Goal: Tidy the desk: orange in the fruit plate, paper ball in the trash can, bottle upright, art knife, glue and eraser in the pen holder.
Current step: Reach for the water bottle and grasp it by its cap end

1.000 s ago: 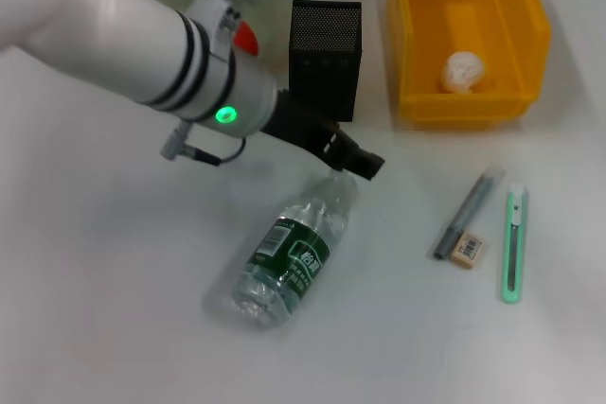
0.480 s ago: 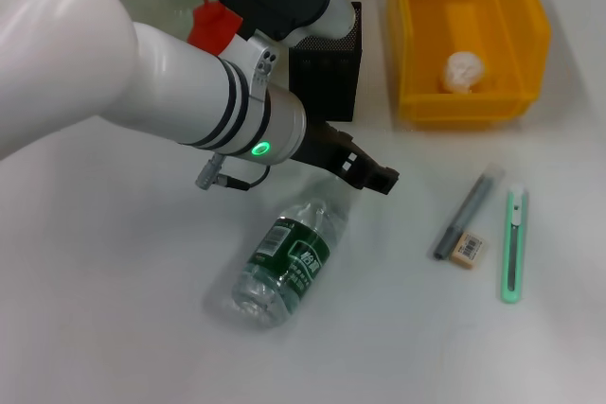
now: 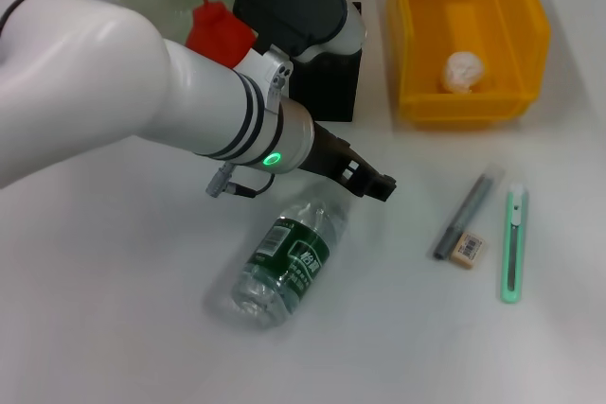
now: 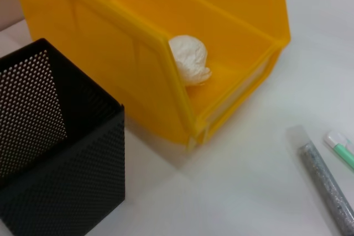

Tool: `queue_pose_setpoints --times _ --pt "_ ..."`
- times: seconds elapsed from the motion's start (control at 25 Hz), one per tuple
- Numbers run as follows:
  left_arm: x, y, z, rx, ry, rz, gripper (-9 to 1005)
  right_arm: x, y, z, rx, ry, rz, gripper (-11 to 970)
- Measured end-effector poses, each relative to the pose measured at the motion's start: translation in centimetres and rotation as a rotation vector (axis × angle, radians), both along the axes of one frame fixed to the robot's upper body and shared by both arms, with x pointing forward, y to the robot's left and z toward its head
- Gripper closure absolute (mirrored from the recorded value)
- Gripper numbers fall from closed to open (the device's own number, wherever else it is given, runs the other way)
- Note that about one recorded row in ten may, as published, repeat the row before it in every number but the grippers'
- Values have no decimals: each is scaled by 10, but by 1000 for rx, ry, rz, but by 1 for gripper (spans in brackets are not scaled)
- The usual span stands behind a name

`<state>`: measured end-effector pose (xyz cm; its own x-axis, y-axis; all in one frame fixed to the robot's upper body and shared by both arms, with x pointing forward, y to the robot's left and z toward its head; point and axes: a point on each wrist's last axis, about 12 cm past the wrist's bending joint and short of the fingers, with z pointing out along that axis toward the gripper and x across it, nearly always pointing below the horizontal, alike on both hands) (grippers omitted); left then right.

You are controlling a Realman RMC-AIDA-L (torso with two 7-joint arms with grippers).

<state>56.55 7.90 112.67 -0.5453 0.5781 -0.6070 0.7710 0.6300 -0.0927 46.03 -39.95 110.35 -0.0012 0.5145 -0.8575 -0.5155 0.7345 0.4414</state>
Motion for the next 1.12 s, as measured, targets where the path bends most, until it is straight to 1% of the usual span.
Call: queue_pose_setpoints --times 0.04,0.28,0.32,1.12 --pt "1 -2 -4 9 -2 1 229 -1 0 0 0 1 -1 360" --pt "1 -2 -4 8 -7 0 229 -5 0 -3 5 6 -5 361" --pt "3 -2 -7 16 -8 3 229 -5 1 -3 5 4 -5 361" --pt "6 -1 -16 58 7 3 230 -6 2 -3 4 -3 -6 362"
